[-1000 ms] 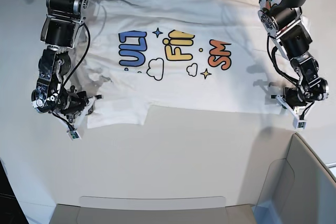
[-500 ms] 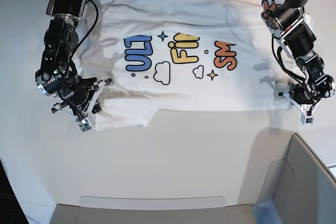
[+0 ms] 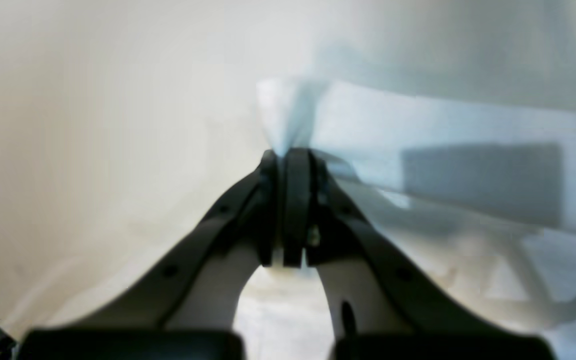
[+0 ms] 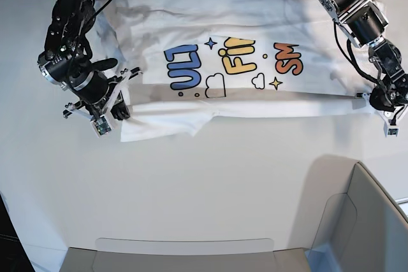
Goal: Layout the t-shirt on the table in an organized manner, then fold the t-shirt properly
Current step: 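Lift the hem side with both grippers and fold it over toward the collar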
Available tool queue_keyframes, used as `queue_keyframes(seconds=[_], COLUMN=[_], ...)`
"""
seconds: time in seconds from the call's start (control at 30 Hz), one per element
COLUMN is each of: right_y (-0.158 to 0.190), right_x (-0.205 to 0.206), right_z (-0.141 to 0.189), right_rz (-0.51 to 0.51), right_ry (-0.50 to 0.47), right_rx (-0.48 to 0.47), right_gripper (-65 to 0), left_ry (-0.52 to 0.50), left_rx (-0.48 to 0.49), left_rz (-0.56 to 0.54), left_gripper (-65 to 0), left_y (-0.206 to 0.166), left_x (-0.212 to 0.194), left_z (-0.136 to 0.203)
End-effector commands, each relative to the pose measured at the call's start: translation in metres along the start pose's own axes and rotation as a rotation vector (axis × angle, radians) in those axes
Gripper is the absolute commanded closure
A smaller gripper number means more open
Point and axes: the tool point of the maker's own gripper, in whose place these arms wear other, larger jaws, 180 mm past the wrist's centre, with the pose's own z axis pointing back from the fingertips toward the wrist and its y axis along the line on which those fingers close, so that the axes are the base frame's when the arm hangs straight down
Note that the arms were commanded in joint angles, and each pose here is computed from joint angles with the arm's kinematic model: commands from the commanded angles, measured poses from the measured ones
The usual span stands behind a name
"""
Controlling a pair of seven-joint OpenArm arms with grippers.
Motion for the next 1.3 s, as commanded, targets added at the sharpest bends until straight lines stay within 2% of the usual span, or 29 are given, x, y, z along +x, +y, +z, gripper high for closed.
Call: queue_keyframes(seconds=[0.0, 0.17, 0.4, 0.57, 0.7, 0.8, 0.97, 1.27], right_y=[-0.011, -0.017, -0.009, -0.004, -0.001, -0.015, -0.018, -0.011], right_x=[0.012, 0.006, -0.002, -0.015, -0.022, -0.024, -0.033, -0.055], right_z=[0.008, 0.013, 0.024, 0.025, 0.027, 0.037, 0.046, 0.049], right_rz=[0.008, -0.031, -0.013, -0.022, 0.027, 0.023, 0.046, 0.028], right_ry=[-0.047, -0.055, -0.045, -0.016, 0.003, -0.023, -0.022, 0.031], right_rx=[-0.031, -0.034, -0.032, -0.022, 0.001, -0.014, 0.004, 0.019], right_gripper=[0.0, 0.0, 0.0, 0.0, 0.0, 0.0, 0.0, 0.0], left_ry=[-0.047, -0.061, -0.079, -0.033, -0.003, 0.02, 0.067, 0.096], left_rx=[0.035, 0.058, 0.113, 0.118, 0.146, 0.157, 0.156, 0.166], left_rz=[0.006, 0.0, -0.018, -0.03, 0.053, 0.082, 0.052, 0.042], left_gripper=[0.0, 0.0, 0.0, 0.0, 0.0, 0.0, 0.0, 0.0], left_y=[0.011, 0.003, 0.01, 0.01, 0.031, 0.039, 0.036, 0.038], left_x=[0.015, 0.015, 0.01, -0.014, -0.037, -0.051, -0.072, -0.087], left_z=[0.011, 0.028, 0.046, 0.042, 0.043, 0.043, 0.04, 0.041])
